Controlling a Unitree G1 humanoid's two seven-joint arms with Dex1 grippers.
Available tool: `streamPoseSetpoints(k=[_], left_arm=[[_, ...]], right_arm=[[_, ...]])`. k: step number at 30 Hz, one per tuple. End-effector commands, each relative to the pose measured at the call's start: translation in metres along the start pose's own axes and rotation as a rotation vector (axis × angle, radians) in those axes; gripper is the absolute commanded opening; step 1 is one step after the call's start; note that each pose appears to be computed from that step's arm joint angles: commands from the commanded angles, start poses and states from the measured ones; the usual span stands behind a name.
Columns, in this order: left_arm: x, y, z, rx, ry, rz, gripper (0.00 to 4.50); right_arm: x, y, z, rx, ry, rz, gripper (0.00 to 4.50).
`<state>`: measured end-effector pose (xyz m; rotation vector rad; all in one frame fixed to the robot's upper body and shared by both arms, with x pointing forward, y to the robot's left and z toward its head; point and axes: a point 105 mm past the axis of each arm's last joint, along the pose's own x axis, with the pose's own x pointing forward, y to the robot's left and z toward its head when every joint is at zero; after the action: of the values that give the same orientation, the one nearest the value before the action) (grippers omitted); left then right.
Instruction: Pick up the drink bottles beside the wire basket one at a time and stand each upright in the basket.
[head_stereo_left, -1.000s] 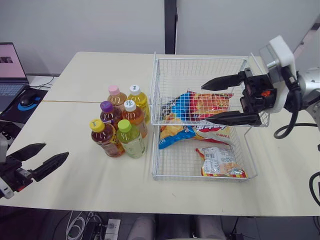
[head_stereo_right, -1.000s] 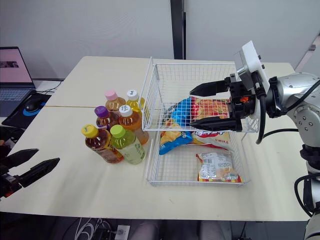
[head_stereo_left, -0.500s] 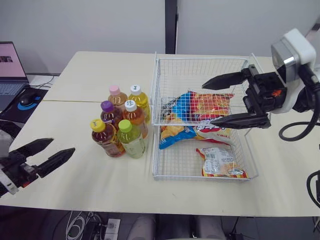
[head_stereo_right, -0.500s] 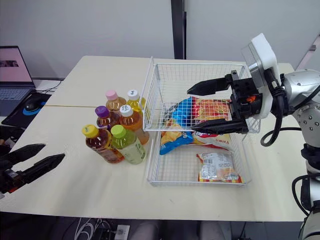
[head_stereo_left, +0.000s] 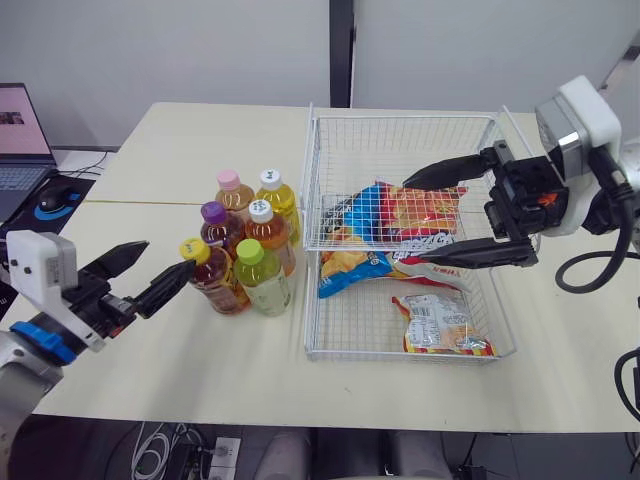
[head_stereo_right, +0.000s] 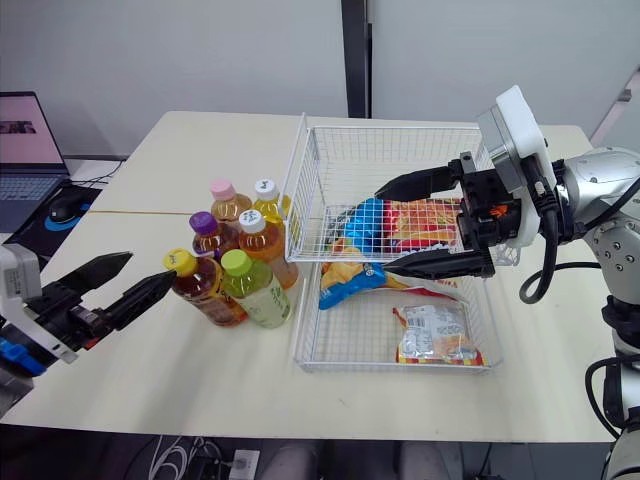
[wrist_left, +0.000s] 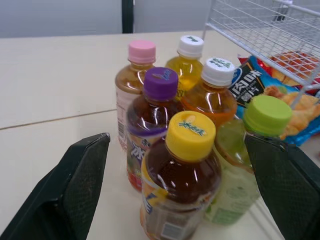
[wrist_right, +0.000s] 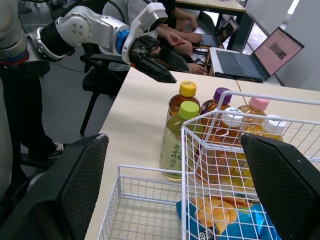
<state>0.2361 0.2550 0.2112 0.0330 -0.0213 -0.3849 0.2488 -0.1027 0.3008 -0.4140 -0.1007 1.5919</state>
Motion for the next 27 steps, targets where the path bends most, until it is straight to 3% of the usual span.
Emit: streamPoseSetpoints(k=[1,22,25,27], left_arm=[[0.01,-0.002,0.011,0.078,-0.087,0.063,4.45],[0.039,-0.027,-0.005,0.058,-0.125,0.112,4.45],[0.04,-0.029,-0.007,0.048,-0.123,0.098,3.86],[0.04,-0.031,-0.009,0.045,-0.114,0.091,3.21]], right_arm=[[-0.003,0.002,0.011,-0.061,-0.011,-0.011,4.5],[0.001,0.003,0.015,-0.047,-0.037,0.0,4.5],[0.001,0.003,0.015,-0.046,-0.04,-0.001,4.5],[0.001,0.003,0.015,-0.045,-0.04,-0.003,4.5]])
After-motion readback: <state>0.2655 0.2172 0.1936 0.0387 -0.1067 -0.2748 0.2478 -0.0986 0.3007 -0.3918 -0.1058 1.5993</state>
